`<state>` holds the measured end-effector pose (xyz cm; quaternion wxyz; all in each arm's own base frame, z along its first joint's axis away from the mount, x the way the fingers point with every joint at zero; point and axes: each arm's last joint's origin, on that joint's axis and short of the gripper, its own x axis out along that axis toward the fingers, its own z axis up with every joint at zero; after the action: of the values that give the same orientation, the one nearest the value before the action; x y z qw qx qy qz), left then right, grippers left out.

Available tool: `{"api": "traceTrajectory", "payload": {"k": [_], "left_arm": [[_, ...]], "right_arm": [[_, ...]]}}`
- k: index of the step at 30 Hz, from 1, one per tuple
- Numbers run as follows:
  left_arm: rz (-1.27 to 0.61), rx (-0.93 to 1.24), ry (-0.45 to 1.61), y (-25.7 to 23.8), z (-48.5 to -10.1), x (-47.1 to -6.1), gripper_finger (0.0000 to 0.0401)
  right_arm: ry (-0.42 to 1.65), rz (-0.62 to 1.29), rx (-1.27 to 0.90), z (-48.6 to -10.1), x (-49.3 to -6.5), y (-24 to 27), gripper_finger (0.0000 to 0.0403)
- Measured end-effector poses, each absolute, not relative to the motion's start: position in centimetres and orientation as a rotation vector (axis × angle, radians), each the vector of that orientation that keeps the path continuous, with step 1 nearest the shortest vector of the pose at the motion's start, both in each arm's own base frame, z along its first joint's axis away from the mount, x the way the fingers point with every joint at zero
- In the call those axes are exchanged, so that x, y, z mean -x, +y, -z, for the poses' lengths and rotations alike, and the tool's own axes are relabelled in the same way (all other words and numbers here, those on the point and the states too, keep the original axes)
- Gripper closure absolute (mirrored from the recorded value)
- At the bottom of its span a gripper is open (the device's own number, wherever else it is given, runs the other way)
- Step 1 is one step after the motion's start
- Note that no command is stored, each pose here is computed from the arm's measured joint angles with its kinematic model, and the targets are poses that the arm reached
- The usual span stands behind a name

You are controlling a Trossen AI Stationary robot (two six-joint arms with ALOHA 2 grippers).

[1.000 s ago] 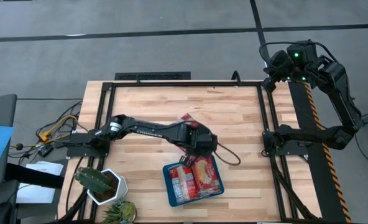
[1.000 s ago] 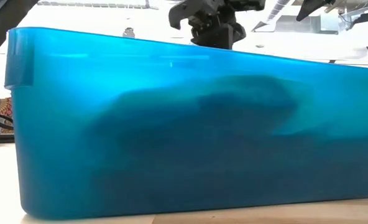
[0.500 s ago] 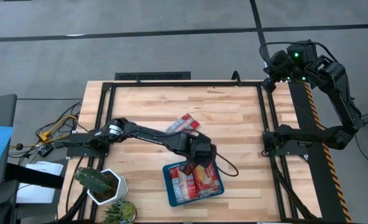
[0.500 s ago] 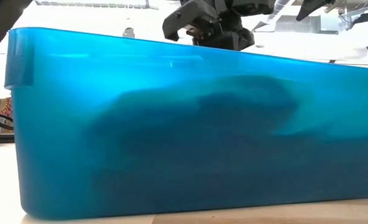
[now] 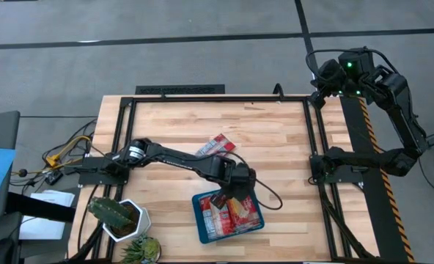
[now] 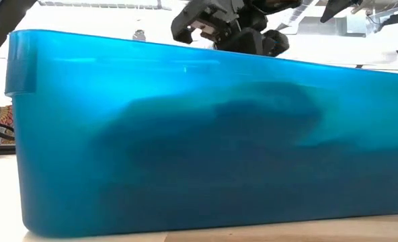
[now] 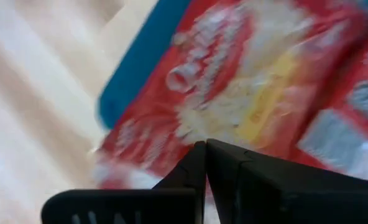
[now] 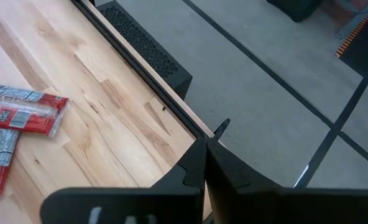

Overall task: Sort popcorn bags into baskets
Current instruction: Put the popcorn bag into the blue bin

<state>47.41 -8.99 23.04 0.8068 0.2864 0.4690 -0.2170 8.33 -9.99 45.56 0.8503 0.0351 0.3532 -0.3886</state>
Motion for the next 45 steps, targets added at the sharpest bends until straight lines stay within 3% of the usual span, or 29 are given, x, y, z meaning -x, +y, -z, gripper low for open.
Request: {"api": "traceTrajectory", "payload": {"k": [8, 15, 32, 37, 45], "left_arm": [[0.12, -0.651, 1.027, -7.9, -25.5, -47.1, 0.0401], [0.245, -0.596, 1.108, -8.9, -22.1, -47.6, 0.0401], [0.408, -0.627, 0.988, -9.6, -22.5, -48.2, 0.0401], [0.229, -0.631, 1.028, -8.4, -23.6, -47.9, 0.0401], [-0.136, -0.24, 1.116, -0.6, -30.8, -43.8, 0.0368]], "right_arm": [[0.745, 0.818, -0.074, -45.6, -8.3, -10.0, 0.0377], [0.754, 0.813, -0.056, -45.5, -8.3, -10.0, 0.0378], [0.763, 0.806, -0.034, -45.6, -8.3, -10.0, 0.038], [0.766, 0.802, -0.027, -45.6, -8.3, -10.0, 0.0378], [0.776, 0.797, -0.004, -45.6, -8.3, -10.0, 0.0359]]}}
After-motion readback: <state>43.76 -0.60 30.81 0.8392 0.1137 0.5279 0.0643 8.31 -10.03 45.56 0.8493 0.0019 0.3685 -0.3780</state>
